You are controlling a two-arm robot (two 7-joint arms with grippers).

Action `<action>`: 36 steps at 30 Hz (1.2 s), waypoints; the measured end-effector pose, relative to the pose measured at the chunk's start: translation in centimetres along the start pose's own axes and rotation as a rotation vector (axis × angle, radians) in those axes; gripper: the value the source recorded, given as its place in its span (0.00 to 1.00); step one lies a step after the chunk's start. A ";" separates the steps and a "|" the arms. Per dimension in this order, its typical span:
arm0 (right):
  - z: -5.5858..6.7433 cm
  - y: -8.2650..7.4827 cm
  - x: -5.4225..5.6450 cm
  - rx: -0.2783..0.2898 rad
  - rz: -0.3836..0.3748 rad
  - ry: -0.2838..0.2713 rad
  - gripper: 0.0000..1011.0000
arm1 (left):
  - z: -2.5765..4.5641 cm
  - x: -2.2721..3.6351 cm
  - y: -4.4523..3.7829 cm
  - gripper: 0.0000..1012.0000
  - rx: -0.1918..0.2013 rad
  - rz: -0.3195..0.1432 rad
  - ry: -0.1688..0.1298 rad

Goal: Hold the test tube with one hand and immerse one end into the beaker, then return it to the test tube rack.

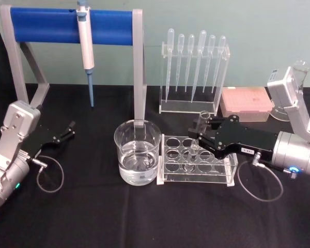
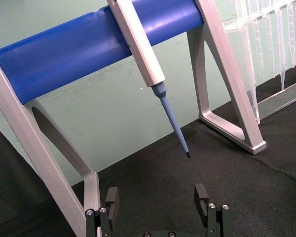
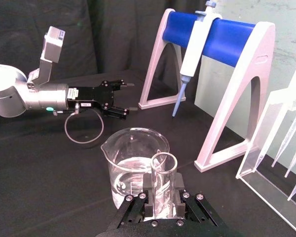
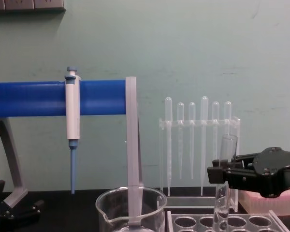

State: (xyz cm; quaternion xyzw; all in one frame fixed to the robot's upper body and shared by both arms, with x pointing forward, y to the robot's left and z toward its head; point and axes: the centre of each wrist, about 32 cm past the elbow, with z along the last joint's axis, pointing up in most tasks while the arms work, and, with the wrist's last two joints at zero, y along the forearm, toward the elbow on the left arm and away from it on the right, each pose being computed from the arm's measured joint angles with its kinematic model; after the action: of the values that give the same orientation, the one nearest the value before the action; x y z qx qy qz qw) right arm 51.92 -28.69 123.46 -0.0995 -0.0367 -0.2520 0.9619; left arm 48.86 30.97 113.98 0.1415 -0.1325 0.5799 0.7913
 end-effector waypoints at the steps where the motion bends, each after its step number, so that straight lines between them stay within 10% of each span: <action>1: 0.0 0.0 0.0 0.000 0.000 0.000 0.23 | 0.00 0.00 0.00 0.99 0.000 0.000 0.000; 36: -1.2 0.6 -0.3 -0.017 -0.019 -0.005 0.23 | 0.00 0.00 0.00 0.99 0.000 0.000 0.000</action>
State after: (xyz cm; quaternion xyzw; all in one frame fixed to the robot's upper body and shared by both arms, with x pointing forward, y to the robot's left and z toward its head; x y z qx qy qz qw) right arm 51.96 -28.28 122.17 -0.1081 -0.0376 -0.2611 0.9585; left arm 48.86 30.97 113.98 0.1415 -0.1325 0.5799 0.7913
